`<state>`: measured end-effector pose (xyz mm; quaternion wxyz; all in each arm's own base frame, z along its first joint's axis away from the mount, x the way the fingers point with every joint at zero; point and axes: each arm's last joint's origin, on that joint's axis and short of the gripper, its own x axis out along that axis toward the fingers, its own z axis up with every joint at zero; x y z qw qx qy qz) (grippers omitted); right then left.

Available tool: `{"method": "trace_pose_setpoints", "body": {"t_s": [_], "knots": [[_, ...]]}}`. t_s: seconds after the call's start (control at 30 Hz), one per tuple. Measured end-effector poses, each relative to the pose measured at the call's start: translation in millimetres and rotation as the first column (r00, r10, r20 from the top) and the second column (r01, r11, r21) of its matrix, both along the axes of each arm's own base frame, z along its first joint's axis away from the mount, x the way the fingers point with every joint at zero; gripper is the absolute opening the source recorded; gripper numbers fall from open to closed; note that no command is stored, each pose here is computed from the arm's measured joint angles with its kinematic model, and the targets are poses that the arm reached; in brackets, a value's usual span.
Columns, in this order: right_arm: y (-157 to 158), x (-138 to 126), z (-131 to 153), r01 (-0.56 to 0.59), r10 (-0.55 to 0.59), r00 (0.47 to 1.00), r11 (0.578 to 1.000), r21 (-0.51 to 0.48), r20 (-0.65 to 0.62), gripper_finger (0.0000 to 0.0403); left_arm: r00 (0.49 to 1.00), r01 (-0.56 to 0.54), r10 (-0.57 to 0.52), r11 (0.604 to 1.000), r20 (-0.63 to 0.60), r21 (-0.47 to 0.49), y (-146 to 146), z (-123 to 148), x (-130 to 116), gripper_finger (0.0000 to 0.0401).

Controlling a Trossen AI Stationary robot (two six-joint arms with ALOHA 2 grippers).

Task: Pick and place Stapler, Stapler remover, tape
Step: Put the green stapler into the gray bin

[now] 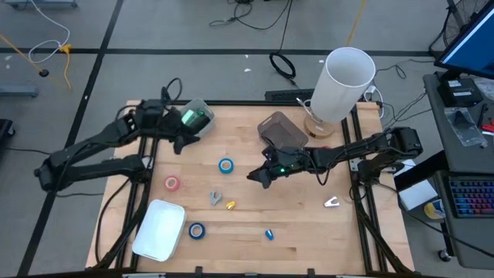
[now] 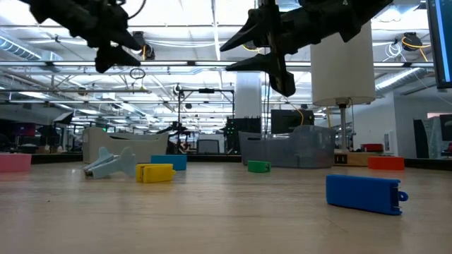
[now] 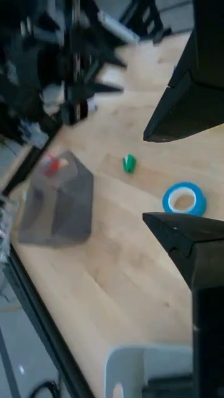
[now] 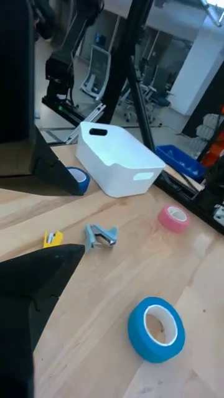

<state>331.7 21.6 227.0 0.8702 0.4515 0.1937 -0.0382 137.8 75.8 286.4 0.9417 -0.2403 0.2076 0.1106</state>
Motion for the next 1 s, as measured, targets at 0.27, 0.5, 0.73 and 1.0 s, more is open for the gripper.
{"method": "trace_pose_setpoints", "body": {"t_s": [0.27, 0.5, 0.73, 1.0], "knots": [[-1, 2, 5, 0.047, -0.046, 0.997, 0.999, -0.011, 0.058, 0.0130, 0.997, 0.021, -0.022, 1.000, 0.073, 0.013, -16, -3, -18, 0.0195], [8, 6, 18, 0.093, -0.100, 0.995, 0.969, -0.230, -0.019, 0.0130, 0.995, 0.029, -0.034, 0.998, 0.091, 0.047, -19, 0, -22, 0.0195], [20, 8, 46, 0.088, -0.257, 0.889, 0.908, -0.410, -0.379, 0.0130, 0.995, 0.035, -0.040, 0.997, 0.088, 0.061, -19, 0, -22, 0.0196], [12, 25, 17, 0.118, -0.235, 0.815, 0.962, -0.245, -0.529, 0.0130, 0.995, 0.039, -0.046, 0.997, 0.085, 0.073, -19, -1, -22, 0.0196]]}}
